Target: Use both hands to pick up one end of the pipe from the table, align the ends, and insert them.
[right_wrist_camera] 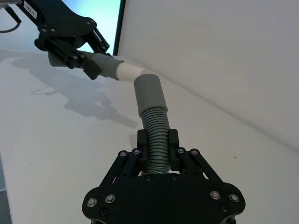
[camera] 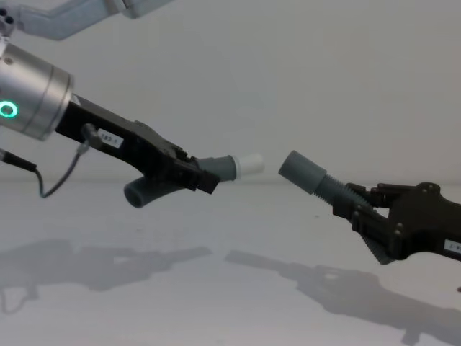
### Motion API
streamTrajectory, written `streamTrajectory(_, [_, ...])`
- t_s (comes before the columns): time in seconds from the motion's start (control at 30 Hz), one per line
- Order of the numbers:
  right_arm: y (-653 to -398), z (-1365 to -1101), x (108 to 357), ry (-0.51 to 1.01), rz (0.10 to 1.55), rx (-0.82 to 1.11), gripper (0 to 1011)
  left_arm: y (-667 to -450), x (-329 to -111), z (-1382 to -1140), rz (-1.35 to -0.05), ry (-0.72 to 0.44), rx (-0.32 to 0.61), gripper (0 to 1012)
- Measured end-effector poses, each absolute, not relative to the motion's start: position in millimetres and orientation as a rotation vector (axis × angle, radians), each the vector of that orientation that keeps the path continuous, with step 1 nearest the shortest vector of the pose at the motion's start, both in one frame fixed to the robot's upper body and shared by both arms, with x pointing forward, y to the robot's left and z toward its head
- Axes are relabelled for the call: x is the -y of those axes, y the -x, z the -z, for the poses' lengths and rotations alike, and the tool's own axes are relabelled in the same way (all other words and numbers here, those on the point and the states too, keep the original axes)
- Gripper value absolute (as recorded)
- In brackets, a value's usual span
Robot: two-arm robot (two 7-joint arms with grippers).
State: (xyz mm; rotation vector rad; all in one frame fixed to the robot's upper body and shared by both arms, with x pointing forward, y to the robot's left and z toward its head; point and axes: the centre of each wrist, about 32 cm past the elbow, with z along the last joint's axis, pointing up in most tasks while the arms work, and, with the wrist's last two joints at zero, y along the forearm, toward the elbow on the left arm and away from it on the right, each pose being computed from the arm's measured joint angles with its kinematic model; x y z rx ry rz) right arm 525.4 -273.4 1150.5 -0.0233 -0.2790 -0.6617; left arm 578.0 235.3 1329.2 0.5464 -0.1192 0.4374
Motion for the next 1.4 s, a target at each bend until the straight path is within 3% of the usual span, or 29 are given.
streamTrajectory(0.77, [-536,-1146,283,0.055,0.559,0.386,229,-587,-254,-1353,-0.323,-0.608,0.096,336])
streamTrajectory(1.4, [-541,-1150,280,0.088,0.547,0.437,229,-592,-253,-1349,-0.286,-0.609,0.067,336])
